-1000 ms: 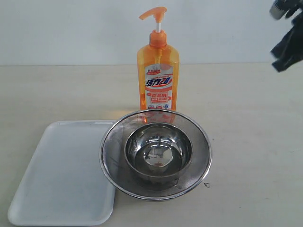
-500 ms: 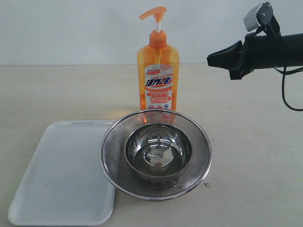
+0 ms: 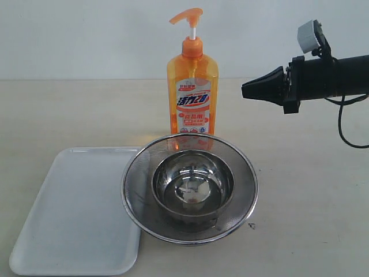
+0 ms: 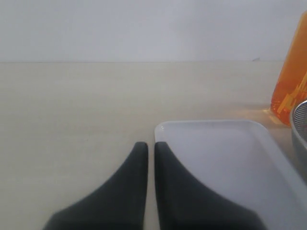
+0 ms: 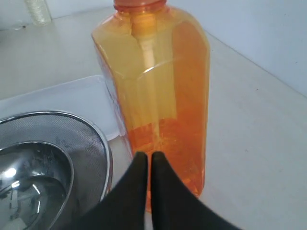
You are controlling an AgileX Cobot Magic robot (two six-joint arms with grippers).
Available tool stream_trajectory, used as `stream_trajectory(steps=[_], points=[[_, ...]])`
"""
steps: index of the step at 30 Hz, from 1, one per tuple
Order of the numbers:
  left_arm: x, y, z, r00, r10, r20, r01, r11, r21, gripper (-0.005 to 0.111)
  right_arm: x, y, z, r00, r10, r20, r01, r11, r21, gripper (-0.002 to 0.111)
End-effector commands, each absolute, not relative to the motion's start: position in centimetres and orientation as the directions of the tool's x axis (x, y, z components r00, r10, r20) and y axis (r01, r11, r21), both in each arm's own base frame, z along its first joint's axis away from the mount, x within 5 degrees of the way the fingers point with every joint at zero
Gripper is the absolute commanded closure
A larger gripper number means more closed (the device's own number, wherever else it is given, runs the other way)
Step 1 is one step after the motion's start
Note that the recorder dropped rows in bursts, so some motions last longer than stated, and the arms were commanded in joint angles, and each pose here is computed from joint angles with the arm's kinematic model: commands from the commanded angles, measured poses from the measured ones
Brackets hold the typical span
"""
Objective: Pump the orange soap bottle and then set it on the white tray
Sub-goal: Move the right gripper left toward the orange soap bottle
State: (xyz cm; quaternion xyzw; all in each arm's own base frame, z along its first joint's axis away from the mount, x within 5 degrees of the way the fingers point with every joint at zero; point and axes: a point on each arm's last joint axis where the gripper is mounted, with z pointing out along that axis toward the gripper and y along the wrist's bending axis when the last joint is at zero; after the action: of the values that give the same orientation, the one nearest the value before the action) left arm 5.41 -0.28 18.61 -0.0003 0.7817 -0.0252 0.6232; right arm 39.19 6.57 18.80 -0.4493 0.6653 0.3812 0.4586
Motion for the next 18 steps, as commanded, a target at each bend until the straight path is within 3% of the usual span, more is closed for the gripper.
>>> stream_trajectory(steps=[1, 4, 6, 7, 8, 9, 10, 15, 18], points=[[5.41, -0.29, 18.51, -0.224, -0.043, -0.974, 0.028, 0.998, -0.051, 0.102, 39.13, 6.59, 18.99, -0.171, -0.242, -0.955, -0.951, 0.295, 0.095, 0.108], [5.41, -0.29, 18.51, -0.224, -0.043, -0.974, 0.028, 0.998, -0.051, 0.102, 39.19, 6.59, 19.07, -0.192, -0.226, -0.955, -0.945, 0.306, 0.118, 0.106], [5.41, -0.29, 18.51, -0.224, -0.043, -0.974, 0.028, 0.998, -0.051, 0.102, 39.19, 6.59, 19.07, -0.192, -0.226, -0.955, -0.945, 0.306, 0.118, 0.086], [5.41, -0.29, 18.51, -0.224, -0.043, -0.974, 0.028, 0.998, -0.051, 0.102, 39.19, 6.59, 19.07, -0.192, -0.226, -0.955, -0.945, 0.306, 0.118, 0.06], [5.41, -0.29, 18.51, -0.224, -0.043, -0.974, 0.028, 0.998, -0.051, 0.102, 39.19, 6.59, 19.07, -0.192, -0.226, -0.955, -0.945, 0.306, 0.118, 0.044], [5.41, -0.29, 18.51, -0.224, -0.043, -0.974, 0.028, 0.998, -0.051, 0.102, 39.25, 6.6, 19.14, -0.196, -0.215, -0.957, -0.942, 0.313, 0.122, 0.016], [5.41, -0.29, 18.51, -0.224, -0.043, -0.974, 0.028, 0.998, -0.051, 0.102, 39.25, 6.6, 19.14, -0.196, -0.215, -0.957, -0.942, 0.313, 0.122, 0.006], [5.41, -0.29, 18.51, -0.224, -0.043, -0.974, 0.028, 0.998, -0.051, 0.102, 39.38, 6.62, 19.12, -0.159, -0.234, -0.959, -0.946, 0.314, 0.081, 0.003], [5.41, -0.29, 18.51, -0.224, -0.043, -0.974, 0.028, 0.998, -0.051, 0.102, 40.02, 6.94, 18.78, -0.138, -0.337, -0.931, -0.94, 0.342, 0.016, 0.004]])
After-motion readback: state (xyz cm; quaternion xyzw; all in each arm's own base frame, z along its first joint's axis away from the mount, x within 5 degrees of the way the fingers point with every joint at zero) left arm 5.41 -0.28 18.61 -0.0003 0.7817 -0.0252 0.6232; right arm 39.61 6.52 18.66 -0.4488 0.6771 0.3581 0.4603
